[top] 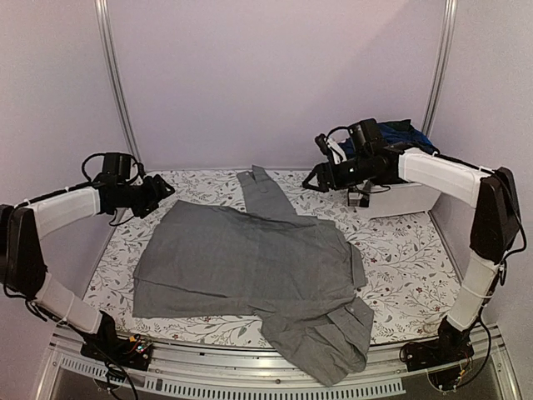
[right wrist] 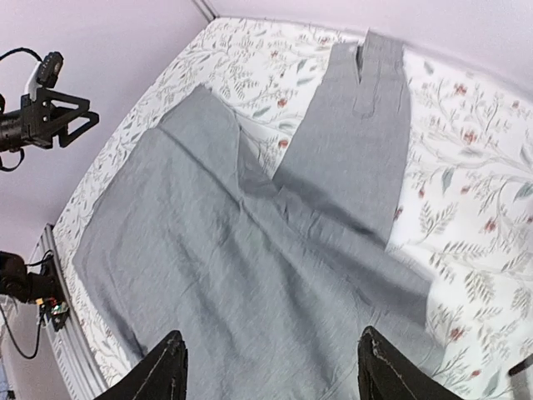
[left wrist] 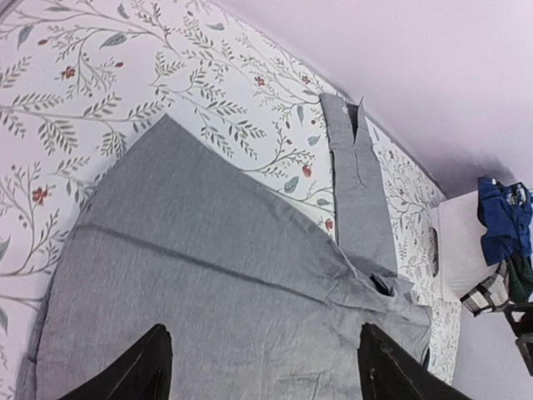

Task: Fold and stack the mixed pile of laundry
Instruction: Pick up the flattened shirt from the center of the board.

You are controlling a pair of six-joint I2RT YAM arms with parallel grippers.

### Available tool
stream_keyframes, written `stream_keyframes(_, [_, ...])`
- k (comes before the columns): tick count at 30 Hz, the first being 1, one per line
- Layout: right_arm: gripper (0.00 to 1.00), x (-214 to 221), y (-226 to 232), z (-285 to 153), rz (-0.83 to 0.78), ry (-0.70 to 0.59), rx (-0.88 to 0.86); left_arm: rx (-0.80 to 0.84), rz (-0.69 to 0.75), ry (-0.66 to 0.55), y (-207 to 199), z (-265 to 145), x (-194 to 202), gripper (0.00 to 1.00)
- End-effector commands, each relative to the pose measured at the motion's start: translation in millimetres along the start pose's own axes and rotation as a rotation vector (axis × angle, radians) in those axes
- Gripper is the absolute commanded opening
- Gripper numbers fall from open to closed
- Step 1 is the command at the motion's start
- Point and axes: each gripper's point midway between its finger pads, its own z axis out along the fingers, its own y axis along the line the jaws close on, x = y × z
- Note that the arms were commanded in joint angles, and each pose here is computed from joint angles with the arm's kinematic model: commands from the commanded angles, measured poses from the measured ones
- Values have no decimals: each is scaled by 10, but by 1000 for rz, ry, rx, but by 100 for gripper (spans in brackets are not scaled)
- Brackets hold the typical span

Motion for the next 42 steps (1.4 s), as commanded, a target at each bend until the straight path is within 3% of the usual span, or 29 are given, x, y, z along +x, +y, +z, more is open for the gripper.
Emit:
stream_keyframes(1, [68, -408, -372, 354, -56, -9, 191, 57, 74, -40, -164, 245, -332, 76])
stream_keyframes(6, [66, -752, -676, 816, -83, -23, 267, 75, 88, -21, -227, 474, -454, 76])
stream_keyframes(13, [66, -538, -1105, 1524, -101, 18, 326, 4, 120, -13, -97, 696, -625, 78])
stream_keyframes(23, [75, -281, -1221, 2055, -187, 43, 373, 10, 99, 33, 8, 897, -527, 78])
stream_keyframes(28, [74, -97, -1346, 2249, -222, 83, 414, 4, 87, 42, 53, 943, -512, 77])
stream_keyframes(32, [63, 148, -1464, 2348, -249, 150, 452, -15, 75, 55, 112, 1000, -527, 78])
stream_keyframes(34, [50, 241, -1500, 2376, -252, 178, 445, -27, 69, 66, 162, 1046, -537, 78])
stream_keyframes(35, [41, 246, -1526, 2365, -249, 181, 441, -35, 66, 66, 189, 1064, -553, 78])
stream_keyframes(36, [23, 222, -1558, 2341, -247, 178, 446, -43, 59, 70, 223, 1090, -565, 78])
stream_keyframes(38, [4, 131, -1628, 2261, -231, 159, 453, -46, 47, 73, 266, 1136, -614, 77])
stream_keyframes(42, [0, -372, -1689, 1906, -205, 43, 482, -58, 26, 81, 398, 1223, -639, 77])
